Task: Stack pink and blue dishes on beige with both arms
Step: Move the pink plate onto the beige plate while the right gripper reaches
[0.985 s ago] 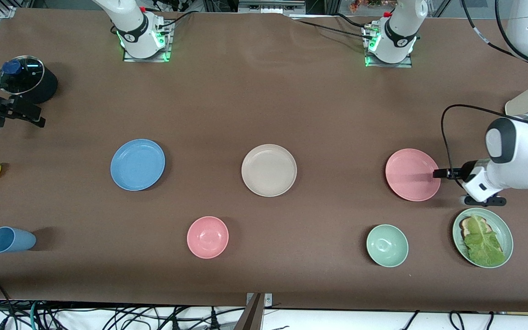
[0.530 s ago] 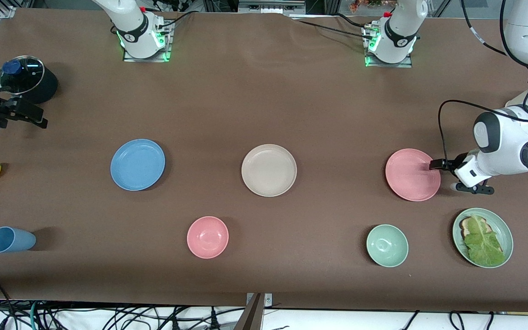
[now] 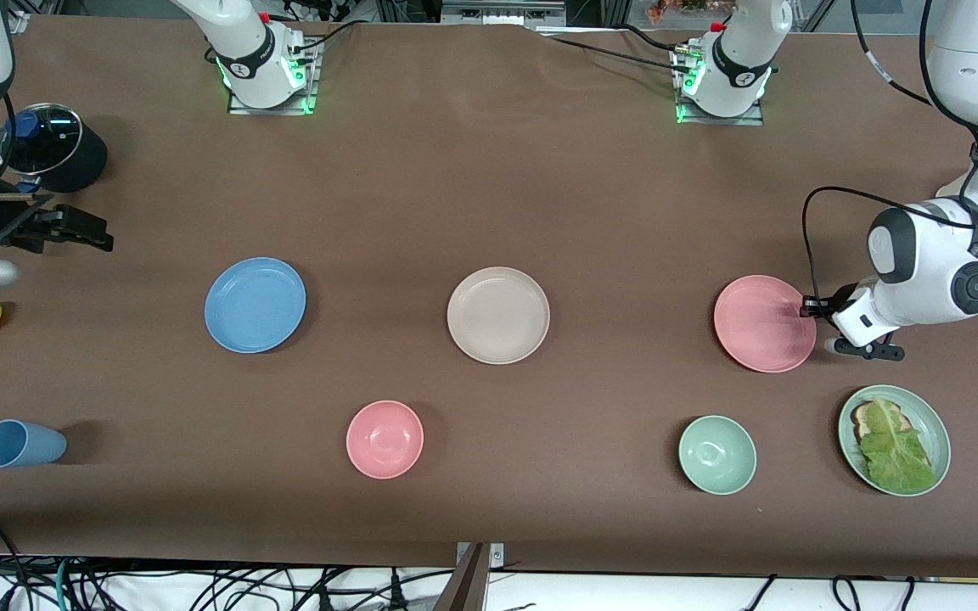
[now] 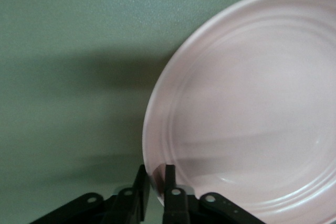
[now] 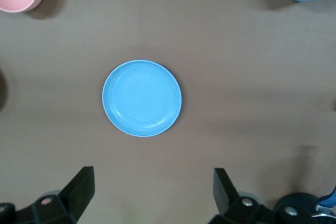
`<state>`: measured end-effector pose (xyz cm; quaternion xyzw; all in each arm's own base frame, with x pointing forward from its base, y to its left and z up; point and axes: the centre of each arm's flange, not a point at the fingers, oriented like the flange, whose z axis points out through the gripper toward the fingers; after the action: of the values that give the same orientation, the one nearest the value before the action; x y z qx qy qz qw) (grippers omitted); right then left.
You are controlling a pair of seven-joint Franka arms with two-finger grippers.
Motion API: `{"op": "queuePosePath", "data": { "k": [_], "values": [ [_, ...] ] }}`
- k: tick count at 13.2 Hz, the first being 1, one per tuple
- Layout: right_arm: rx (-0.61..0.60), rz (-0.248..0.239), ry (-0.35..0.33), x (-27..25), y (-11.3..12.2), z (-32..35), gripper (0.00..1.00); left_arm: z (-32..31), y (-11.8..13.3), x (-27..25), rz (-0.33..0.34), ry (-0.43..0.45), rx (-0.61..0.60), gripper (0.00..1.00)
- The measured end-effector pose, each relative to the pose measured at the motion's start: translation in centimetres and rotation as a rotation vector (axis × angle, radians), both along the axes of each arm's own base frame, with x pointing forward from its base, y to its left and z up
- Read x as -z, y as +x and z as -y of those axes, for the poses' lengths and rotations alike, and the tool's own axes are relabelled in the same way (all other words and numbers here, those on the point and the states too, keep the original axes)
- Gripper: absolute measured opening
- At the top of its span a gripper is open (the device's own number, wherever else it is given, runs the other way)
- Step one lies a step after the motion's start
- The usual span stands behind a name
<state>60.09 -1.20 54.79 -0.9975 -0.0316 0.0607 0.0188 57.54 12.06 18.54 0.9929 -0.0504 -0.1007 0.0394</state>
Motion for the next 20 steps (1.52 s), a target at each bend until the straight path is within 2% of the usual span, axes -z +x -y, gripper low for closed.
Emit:
{"op": "queuePosePath", "data": {
  "k": [1, 4, 7, 10, 12, 14, 20],
  "values": [
    [-0.035, -0.017, 0.011, 0.9, 0.2, 0.2, 1.00, 0.2, 0.2, -0.2, 0.003, 0.000, 0.002, 0.07],
    [-0.064, -0.069, 0.016, 5.1, 0.8, 0.3, 1.00, 1.3, 0.9, -1.0, -0.001, 0.005, -0.013, 0.05],
    [-0.057, -0.042, 0.010, 9.3, 1.2, 0.5, 0.99, 4.8, 3.5, -5.8, -0.080, -0.009, -0.069, 0.05],
    [-0.043, -0.003, 0.003, 14.7, 0.6, 0.9, 0.99, 13.9, 5.2, -10.3, -0.108, -0.026, -0.135, 0.05],
    [-0.034, 0.026, -0.004, 19.5, -0.7, 1.1, 0.99, 20.6, 4.9, -11.3, -0.117, -0.032, -0.182, 0.05],
    [-0.023, 0.034, -0.008, 23.2, -2.3, 1.3, 0.98, 27.1, 4.0, -11.9, -0.117, -0.024, -0.209, 0.05],
    [0.002, 0.089, -0.035, 30.7, -5.3, 1.7, 0.98, 45.6, 0.3, -9.1, -0.053, -0.014, -0.250, 0.05]
  ]
}}
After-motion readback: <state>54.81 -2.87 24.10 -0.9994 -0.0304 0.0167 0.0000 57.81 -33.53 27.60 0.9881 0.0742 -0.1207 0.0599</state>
